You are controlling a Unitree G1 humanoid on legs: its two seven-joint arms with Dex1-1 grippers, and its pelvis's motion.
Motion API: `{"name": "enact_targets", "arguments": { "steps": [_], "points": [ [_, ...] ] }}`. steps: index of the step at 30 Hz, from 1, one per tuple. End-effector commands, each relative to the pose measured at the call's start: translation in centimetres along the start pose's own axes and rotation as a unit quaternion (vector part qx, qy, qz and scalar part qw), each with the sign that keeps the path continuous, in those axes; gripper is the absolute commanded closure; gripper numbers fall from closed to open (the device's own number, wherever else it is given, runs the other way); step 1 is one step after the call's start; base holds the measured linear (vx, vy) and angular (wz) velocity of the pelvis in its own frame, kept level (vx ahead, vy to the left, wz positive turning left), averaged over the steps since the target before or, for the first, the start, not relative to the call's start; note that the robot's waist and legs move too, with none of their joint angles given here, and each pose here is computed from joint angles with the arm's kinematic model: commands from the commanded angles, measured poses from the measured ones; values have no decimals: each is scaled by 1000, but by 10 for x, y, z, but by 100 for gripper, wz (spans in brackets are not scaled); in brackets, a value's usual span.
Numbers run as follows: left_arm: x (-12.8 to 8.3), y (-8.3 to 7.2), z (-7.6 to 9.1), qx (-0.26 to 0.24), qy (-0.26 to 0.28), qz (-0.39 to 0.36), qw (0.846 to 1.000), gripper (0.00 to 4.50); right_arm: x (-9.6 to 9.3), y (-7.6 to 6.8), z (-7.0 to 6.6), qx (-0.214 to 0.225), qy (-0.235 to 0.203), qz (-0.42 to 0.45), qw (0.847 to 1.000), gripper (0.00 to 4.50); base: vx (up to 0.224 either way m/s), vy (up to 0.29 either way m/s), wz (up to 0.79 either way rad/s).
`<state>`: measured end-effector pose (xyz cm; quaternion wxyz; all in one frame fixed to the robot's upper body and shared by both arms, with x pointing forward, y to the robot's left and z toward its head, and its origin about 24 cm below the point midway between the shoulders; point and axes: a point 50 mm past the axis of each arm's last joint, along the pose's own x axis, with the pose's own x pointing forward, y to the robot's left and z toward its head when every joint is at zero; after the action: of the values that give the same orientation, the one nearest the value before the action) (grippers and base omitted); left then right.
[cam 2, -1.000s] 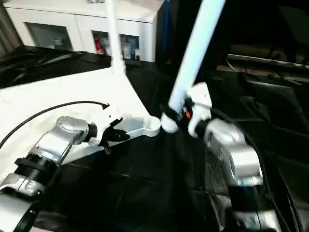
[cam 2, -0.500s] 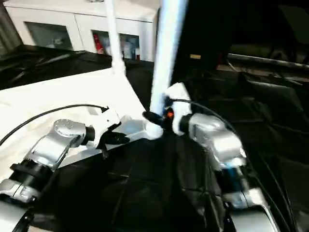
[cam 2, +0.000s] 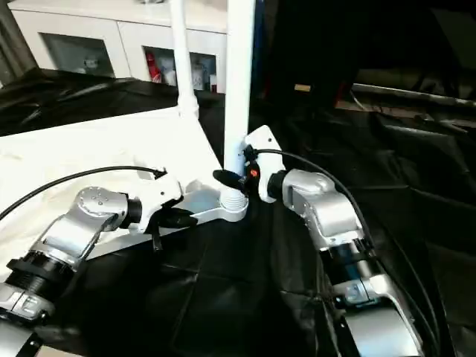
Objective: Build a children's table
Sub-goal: Insert table leg to table base
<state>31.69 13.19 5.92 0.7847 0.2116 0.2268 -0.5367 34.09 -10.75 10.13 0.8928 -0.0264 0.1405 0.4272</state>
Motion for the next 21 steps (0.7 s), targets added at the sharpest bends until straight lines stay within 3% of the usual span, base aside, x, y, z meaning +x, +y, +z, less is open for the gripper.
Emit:
{"name": "enact_targets", "arguments": {
  "steps": [1, 10, 13, 21],
  "points": [
    [3, -4, 10, 18, -39, -14, 999, 450, 0, -5, -8, 19, 3, -10, 1000, 263, 0, 0, 0],
    [2, 1, 14, 9, -50, 10, 999, 450, -15, -13, -32, 98, -51, -58, 992, 263, 0, 0, 0],
    [3, 3, 14, 8, -50, 17, 999, 450, -18, -5, -41, 80, -52, -78, 992, 263, 0, 0, 0],
    [6, 2, 15, 9, -50, 14, 999, 450, -17, 9, -42, 14, -28, -74, 997, 264, 0, 0, 0]
  ]
}}
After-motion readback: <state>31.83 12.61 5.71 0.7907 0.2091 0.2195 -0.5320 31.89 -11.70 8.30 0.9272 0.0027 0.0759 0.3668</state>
